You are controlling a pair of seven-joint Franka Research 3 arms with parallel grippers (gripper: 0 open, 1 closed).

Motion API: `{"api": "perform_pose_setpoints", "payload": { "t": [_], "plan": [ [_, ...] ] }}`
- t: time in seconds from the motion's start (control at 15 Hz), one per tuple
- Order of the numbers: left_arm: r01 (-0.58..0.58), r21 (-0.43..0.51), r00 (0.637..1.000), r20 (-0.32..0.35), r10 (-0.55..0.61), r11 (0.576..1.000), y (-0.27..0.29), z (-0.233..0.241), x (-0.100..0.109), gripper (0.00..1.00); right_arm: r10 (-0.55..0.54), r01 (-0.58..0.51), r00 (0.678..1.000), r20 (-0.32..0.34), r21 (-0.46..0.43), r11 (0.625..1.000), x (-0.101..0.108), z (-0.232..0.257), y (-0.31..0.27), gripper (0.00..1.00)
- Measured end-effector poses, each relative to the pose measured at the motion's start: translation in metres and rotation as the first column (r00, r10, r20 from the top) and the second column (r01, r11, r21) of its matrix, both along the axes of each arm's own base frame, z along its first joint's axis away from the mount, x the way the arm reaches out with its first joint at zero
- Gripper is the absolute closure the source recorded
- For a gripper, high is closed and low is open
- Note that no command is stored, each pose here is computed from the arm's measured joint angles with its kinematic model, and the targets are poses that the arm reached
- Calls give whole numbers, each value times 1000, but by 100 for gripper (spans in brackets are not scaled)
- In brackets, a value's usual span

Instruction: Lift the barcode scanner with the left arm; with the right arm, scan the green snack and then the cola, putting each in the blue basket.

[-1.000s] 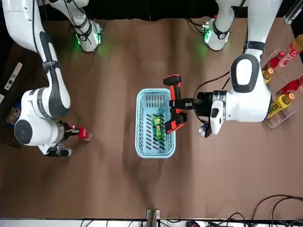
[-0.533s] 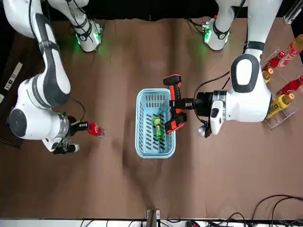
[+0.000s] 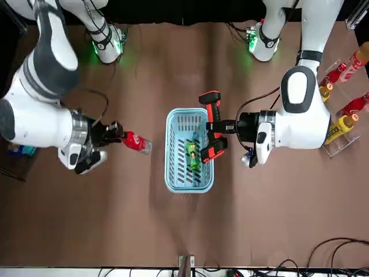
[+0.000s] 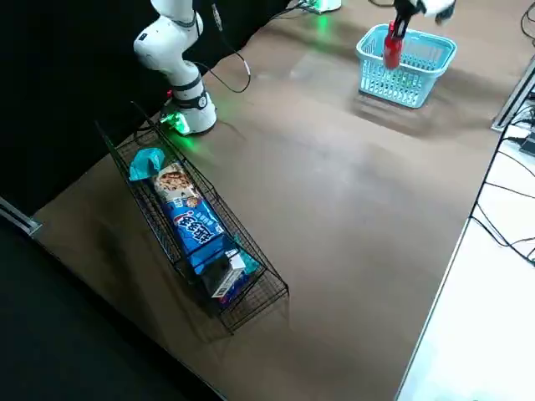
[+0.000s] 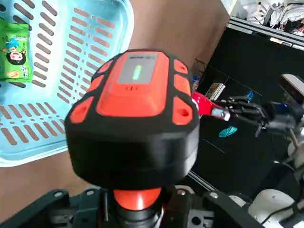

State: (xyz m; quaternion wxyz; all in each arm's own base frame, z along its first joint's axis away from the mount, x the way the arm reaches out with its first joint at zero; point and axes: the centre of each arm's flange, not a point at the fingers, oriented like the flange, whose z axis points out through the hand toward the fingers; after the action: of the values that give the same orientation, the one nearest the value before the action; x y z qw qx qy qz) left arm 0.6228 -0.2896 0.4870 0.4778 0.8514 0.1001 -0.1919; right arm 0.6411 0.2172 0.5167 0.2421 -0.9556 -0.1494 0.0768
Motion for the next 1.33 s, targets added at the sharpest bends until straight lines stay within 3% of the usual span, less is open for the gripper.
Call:
{"api": "perform_pose_setpoints", "payload": {
  "t": [0.27, 0.6, 0.8, 1.07, 1.33],
  "plan": [
    [0, 0, 1000, 0, 0, 1000, 0, 0, 0, 67, 76, -80, 995, 67, 71, 994, -13, 27, 43, 68],
    [2, 0, 1000, 0, -2, 1000, -1, 0, 0, 67, 67, -93, 981, 183, 140, 986, -18, 48, 84, 68],
    [32, -10, 999, 36, -31, 999, -7, 0, -3, 67, 51, -96, 966, 253, 170, 981, -21, 54, 111, 68],
    [112, -33, 983, 147, -106, 993, -18, 1, -9, 67, 77, -119, 969, 237, 171, 978, -26, 40, 131, 68],
    [191, 13, 954, 234, -189, 981, -24, -2, -14, 67, 77, -117, 971, 226, 171, 978, -23, 32, 132, 68]
  ]
}}
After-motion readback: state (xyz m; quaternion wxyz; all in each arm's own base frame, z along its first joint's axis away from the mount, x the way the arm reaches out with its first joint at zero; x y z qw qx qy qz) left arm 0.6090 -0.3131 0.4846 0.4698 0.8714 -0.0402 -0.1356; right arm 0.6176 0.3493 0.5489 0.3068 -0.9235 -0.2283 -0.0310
